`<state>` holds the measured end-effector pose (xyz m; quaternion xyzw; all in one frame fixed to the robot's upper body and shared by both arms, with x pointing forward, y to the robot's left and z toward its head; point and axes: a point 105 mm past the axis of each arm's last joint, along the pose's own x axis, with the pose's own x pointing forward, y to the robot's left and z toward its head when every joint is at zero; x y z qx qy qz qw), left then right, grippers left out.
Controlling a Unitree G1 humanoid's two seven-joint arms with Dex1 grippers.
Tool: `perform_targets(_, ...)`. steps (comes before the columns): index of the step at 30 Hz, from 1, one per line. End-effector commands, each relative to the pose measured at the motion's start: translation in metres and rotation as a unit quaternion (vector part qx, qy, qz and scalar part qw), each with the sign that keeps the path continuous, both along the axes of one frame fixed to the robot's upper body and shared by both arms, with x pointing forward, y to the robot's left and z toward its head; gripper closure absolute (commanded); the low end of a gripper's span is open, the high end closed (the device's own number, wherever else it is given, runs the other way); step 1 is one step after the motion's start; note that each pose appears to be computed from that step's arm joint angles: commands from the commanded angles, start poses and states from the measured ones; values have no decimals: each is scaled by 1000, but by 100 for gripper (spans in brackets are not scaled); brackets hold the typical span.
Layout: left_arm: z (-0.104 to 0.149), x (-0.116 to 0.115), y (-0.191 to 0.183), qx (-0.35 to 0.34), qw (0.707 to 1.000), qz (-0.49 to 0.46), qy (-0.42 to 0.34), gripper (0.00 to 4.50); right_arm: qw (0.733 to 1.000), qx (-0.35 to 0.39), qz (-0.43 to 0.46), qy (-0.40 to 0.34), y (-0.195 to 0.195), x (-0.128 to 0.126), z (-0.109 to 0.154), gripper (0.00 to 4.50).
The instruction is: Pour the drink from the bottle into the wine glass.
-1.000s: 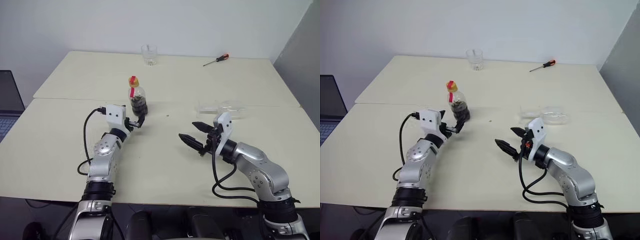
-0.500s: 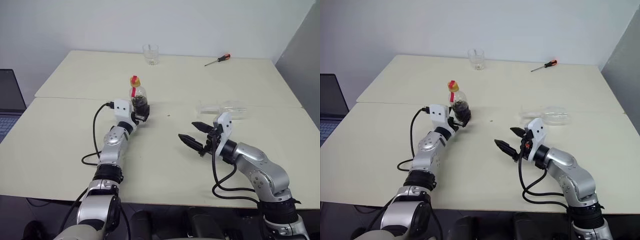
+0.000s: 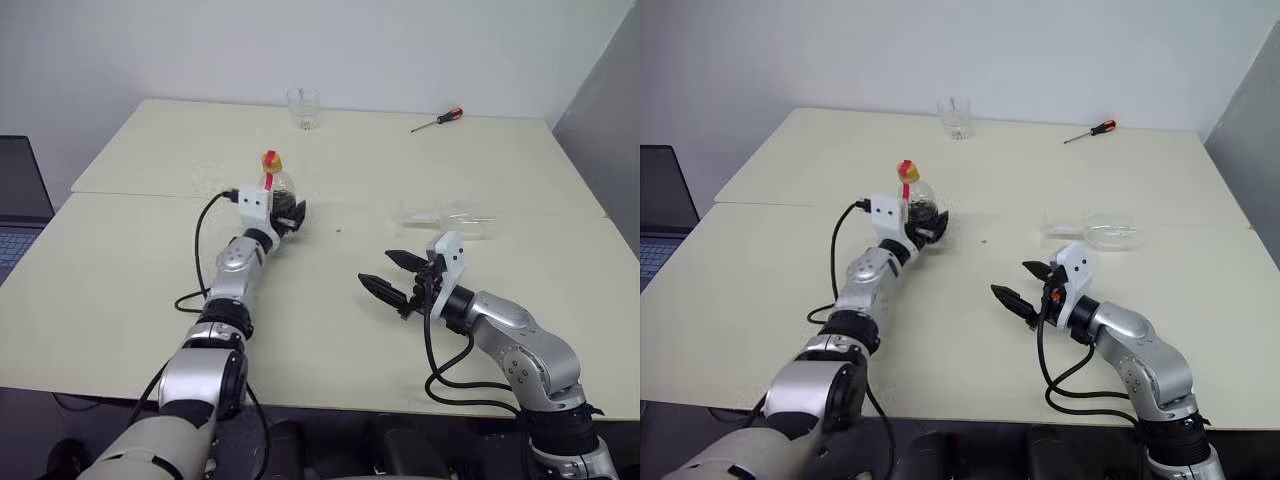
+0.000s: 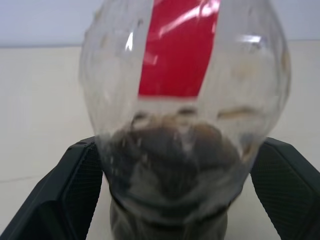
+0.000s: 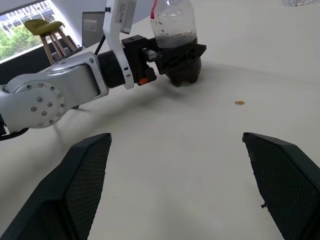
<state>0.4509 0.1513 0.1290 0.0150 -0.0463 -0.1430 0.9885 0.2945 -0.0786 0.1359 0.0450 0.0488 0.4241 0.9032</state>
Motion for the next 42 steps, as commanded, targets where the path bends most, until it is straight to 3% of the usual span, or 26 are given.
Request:
perform_targets(1,21,5,4,-3,999,6,-34,2,1000,3,7,-29,4,-5,13,0)
perform_targets(4,22,5,-1,-5,999,-5,-38,2,999,0,3,-32,3,-5,13,0)
perform_targets(10,15,1,-2,-10,999,-14,-34,175,999,-5,-16,-43,-3,-1,18,0)
perform_targets(15,10,-7,3,3,999,-24,-42,250,995,-43,-29,-84,-7,9,45,0)
perform_targets(18,12,-15,5,9,998,-32,-53,261,994,-42,-14,-98,-1,7,64,0)
perform_targets(21,17,-44,-3,28,996,-61,-65,270,992,-26,6,-127,12,4,99,0)
perform_targets(24,21,-72,-15,42,994,-87,-53,280,992,-14,12,-128,21,5,116,0)
perform_targets(28,24,-97,-33,50,993,-102,-39,286,991,-43,52,-114,39,-2,114,0)
perform_targets(35,28,-95,-55,76,990,-109,-40,299,993,-80,42,-77,43,6,104,0)
perform_targets(42,30,-110,-73,71,974,-212,-38,314,994,-68,54,-71,35,2,115,0)
